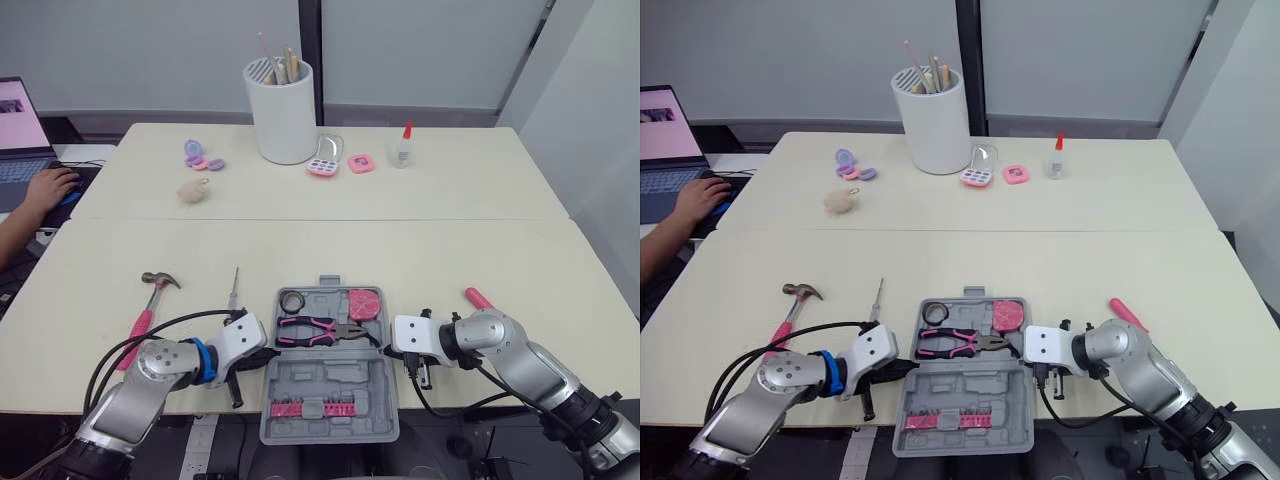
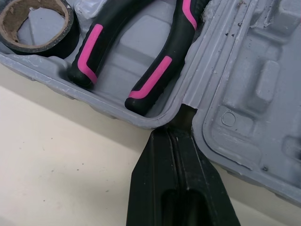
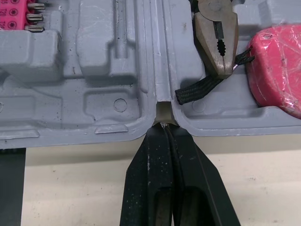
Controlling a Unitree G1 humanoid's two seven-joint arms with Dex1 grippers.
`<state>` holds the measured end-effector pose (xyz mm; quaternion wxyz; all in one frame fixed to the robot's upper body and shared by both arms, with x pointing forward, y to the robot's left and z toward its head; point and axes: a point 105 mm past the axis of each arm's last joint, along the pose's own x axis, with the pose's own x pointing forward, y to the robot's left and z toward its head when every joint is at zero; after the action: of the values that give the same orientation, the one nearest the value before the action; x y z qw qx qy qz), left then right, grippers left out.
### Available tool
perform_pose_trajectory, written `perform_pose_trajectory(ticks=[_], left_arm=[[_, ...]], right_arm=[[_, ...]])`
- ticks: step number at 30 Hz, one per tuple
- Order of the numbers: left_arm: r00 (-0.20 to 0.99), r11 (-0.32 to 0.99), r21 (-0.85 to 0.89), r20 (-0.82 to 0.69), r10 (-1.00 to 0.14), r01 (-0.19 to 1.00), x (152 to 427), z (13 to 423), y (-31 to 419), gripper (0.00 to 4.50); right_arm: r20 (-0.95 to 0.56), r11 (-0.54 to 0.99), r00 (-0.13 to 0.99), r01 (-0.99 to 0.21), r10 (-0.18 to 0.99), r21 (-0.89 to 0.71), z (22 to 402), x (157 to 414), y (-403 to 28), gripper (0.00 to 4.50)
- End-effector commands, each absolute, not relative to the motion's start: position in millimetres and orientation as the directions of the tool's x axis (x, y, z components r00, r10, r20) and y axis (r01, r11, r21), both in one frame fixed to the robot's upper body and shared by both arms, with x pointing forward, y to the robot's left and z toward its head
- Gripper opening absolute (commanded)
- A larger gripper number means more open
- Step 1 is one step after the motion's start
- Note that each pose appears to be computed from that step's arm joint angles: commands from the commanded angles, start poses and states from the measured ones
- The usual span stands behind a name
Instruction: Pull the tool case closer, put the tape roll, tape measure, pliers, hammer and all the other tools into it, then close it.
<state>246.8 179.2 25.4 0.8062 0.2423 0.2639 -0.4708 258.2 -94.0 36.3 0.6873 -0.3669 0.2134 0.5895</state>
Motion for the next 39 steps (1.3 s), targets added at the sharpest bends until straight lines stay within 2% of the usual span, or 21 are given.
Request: perform_pose_trajectory(ticks=[1, 6, 14, 22, 33, 39], left_arm=[[0.398, 0.411, 0.132, -0.624, -0.672, 0.902, 246.0, 25.8, 160.4, 0.0], [0.414, 0.416, 0.149, -0.613, -0.673, 0.897, 253.1, 27.2, 157.5, 0.0], [0.467, 0.44, 0.198, -0.577, -0.67, 0.876, 276.8, 38.2, 156.1, 0.0], [0.513, 0.452, 0.259, -0.563, -0.648, 0.854, 302.0, 44.0, 160.0, 0.0], [0.509, 0.439, 0.267, -0.557, -0.656, 0.858, 308.9, 44.1, 155.6, 0.0], [0.52, 0.445, 0.277, -0.554, -0.651, 0.852, 316.5, 44.9, 156.1, 0.0]], right_arm=[[-0.697, 0.008, 0.194, -0.965, 0.691, -0.261, 42.4, 254.3, -79.7, 0.01], [-0.682, 0.036, 0.22, -0.961, 0.697, -0.274, 46.3, 260.5, -80.0, 0.01], [-0.649, 0.109, 0.301, -0.941, 0.699, -0.32, 58.8, 288.8, -88.5, 0.01], [-0.633, 0.126, 0.32, -0.935, 0.705, -0.332, 62.7, 306.0, -84.4, 0.01], [-0.596, 0.196, 0.393, -0.908, 0.7, -0.37, 67.2, 324.0, -85.8, 0.01], [-0.597, 0.197, 0.395, -0.908, 0.698, -0.371, 65.7, 324.8, -88.0, 0.01]])
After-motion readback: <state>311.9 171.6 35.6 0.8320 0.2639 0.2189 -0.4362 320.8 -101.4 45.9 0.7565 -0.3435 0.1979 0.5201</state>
